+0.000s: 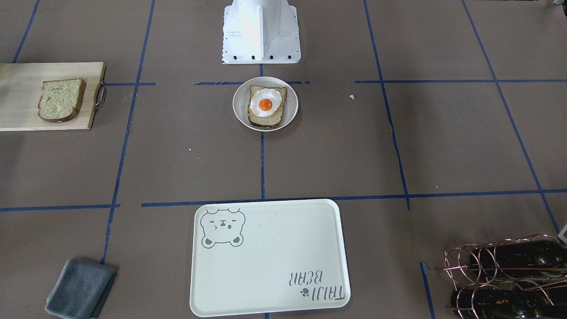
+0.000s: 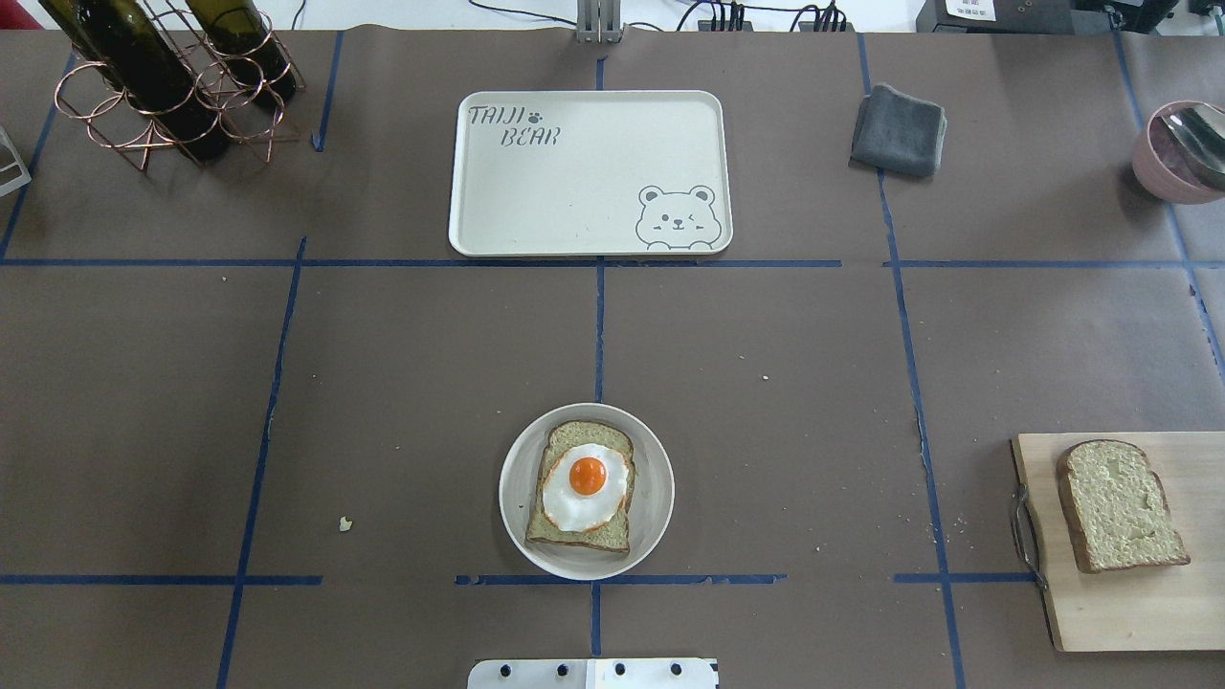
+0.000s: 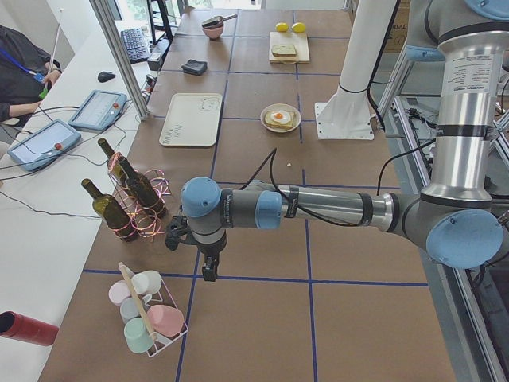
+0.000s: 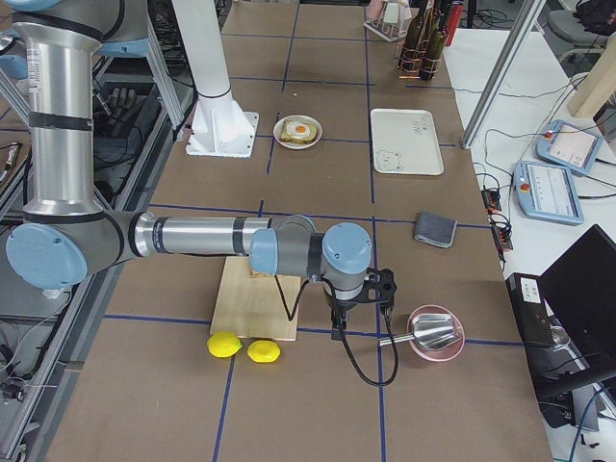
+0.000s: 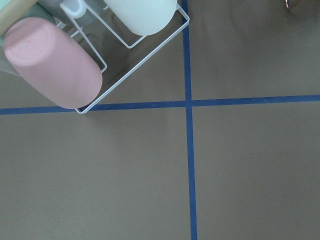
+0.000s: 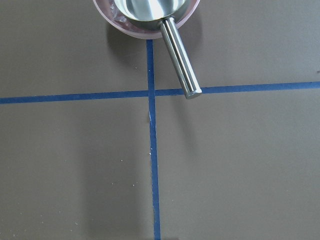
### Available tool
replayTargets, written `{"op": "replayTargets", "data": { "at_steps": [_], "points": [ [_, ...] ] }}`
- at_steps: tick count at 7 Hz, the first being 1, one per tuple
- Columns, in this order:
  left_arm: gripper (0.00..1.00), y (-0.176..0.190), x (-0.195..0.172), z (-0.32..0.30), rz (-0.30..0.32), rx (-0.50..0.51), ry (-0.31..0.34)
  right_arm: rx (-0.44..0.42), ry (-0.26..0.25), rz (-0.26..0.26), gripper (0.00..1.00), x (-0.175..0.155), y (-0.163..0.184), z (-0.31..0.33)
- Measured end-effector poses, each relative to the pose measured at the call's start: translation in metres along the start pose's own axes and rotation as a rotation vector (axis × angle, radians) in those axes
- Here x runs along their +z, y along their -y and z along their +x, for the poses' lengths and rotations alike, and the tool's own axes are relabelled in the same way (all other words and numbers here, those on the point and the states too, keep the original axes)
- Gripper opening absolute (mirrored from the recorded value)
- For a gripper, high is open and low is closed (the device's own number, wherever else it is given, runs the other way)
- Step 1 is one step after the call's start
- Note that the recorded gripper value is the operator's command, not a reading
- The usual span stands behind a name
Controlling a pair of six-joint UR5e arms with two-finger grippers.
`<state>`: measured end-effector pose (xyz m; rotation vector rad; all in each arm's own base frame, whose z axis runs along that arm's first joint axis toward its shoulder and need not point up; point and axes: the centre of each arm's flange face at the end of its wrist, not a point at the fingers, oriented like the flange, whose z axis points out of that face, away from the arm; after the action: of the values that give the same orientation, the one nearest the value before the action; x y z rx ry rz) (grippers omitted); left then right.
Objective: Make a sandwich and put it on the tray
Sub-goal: 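Move the right gripper toward the bread slice on the wooden board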
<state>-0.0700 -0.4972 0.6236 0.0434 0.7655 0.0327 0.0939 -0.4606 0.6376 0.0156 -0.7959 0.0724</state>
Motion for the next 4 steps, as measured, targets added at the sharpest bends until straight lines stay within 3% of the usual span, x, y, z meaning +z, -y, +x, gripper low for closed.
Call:
{"op": "replayTargets", "data": {
  "at_steps": [2,4],
  "points": [
    [1.0,0.002,-0.002,0.003,0.005,0.003,-0.002,0.005,0.001,-0.002,1.0,0.001,-0.003,0.002],
    [1.0,0.023,-0.027,0.039,0.073,0.068,-0.005,-0.026,0.006,0.018,1.0,-0.009,0.004,-0.019]
  ]
}}
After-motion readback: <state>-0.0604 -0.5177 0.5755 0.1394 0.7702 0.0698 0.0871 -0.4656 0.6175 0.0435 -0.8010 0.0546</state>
